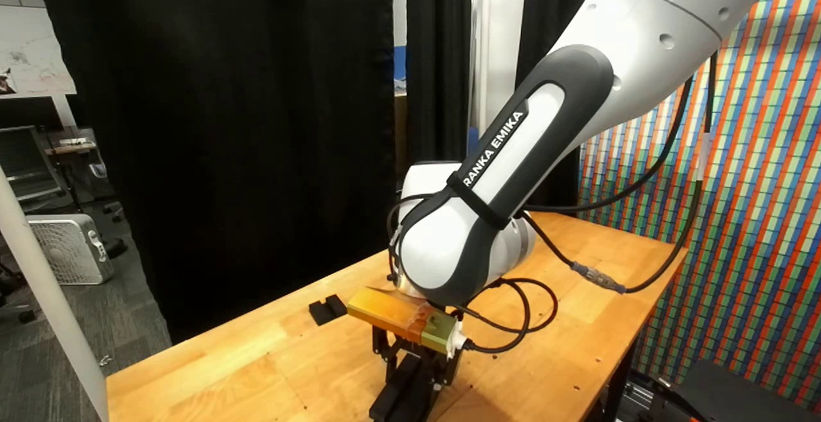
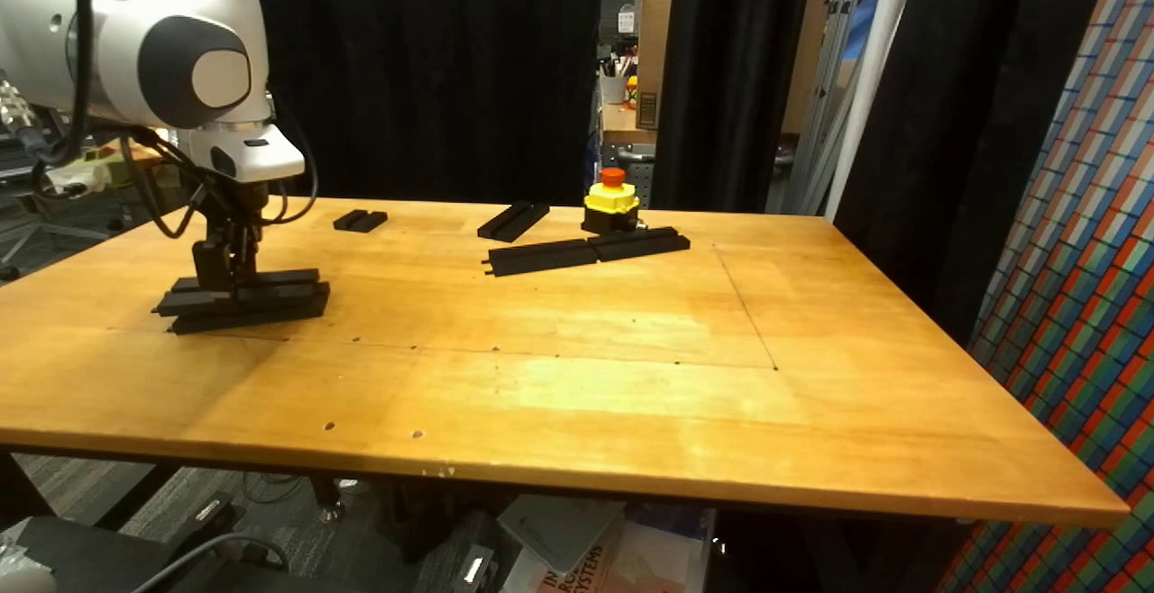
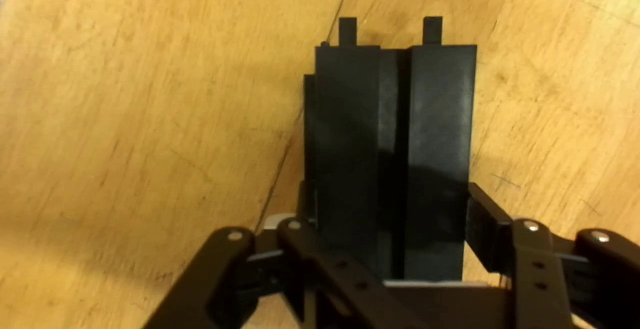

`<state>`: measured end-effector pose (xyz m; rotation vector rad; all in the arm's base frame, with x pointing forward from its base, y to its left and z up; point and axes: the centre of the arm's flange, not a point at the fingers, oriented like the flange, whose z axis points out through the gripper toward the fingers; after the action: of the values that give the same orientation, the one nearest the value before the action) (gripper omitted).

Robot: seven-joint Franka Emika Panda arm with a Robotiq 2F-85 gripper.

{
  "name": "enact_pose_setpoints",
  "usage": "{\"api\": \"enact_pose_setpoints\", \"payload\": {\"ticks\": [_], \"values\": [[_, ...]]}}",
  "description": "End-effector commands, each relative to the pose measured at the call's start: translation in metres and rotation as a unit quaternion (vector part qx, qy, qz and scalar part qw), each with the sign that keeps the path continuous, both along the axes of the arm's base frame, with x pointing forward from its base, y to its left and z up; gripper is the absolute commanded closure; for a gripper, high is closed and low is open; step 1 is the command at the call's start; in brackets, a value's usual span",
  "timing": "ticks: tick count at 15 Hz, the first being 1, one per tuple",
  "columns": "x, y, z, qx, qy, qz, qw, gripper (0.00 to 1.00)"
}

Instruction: Stack the black objects

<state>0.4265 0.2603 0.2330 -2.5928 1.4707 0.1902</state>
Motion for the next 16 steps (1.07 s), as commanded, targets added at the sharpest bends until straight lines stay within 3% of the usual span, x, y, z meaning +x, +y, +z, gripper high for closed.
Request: {"api": "enact_pose_setpoints", "payload": {"ticks": [1,16], "values": [[-0.0029,-0.0049,0.0019,-0.003,0.001,0.006,1.0000,0.55],[-0.0040,-0.0037,-0.0019,-0.028,0.005,0.021,0.9994,0.55]]}}
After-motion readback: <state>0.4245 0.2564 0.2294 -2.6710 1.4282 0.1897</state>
